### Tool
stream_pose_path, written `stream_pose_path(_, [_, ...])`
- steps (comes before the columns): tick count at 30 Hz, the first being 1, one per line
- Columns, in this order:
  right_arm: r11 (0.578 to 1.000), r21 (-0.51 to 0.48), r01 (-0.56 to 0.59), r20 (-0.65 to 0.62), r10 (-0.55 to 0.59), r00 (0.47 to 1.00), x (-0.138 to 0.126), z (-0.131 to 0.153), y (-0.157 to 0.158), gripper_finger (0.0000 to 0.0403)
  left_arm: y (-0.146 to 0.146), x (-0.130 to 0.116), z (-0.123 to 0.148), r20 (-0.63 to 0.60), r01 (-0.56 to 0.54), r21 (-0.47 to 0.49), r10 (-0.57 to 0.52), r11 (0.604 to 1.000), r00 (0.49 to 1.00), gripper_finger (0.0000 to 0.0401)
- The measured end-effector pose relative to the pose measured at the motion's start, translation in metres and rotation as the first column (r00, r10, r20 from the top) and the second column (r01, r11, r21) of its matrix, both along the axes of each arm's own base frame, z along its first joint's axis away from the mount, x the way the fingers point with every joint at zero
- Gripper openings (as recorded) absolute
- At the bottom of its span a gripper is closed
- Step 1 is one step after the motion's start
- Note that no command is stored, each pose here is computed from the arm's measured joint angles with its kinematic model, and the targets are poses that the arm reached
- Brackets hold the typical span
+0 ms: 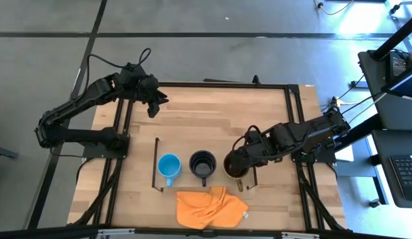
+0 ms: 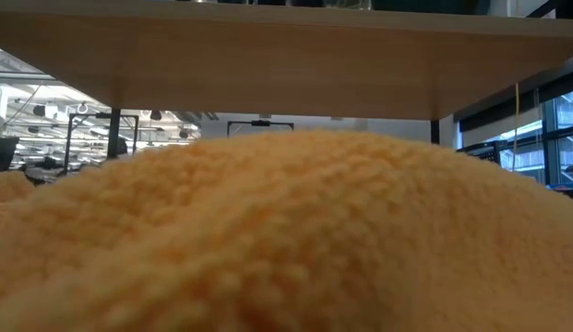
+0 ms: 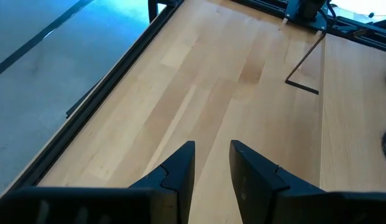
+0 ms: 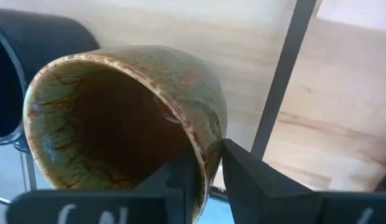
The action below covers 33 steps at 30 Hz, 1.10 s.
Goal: Stack small to large cups/mugs on shelf
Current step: Put the brown mug on the shelf, then return to Home Position
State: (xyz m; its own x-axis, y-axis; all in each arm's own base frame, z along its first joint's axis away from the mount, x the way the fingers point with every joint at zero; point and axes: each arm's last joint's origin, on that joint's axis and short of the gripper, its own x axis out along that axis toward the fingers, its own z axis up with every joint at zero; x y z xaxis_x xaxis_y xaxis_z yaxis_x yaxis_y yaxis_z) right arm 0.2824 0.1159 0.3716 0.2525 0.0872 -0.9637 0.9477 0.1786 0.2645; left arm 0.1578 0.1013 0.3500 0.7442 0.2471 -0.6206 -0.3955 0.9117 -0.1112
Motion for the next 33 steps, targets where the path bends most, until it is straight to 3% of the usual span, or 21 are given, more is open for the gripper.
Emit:
stream_pose_path(10, [1.0, -0.002, 0.001, -0.002, -0.001, 1.0, -0.0004, 0.0001, -0.0003, 0.0076, 0.0002, 0.0003, 0.0004, 0.004, 0.001, 0.003, -0.001, 1.0, 1.0, 0.0094])
stream_pose_path(23, [1.0, -0.014, 0.005, 0.008, -0.005, 1.0, -0.001, 0.0011, -0.0011, 0.0147, 0.0002, 0.0003, 0.0005, 0.005, 0.001, 0.004, -0.001, 1.0, 1.0, 0.0094])
stream_pose_path(33, [0.999, -0.031, -0.019, -0.033, 0.018, 0.999, -0.0048, 0.0, -0.0024, 0.0148, 0.0001, 0.0004, 0.0005, 0.005, 0.001, 0.004, -0.001, 1.0, 1.0, 0.0094])
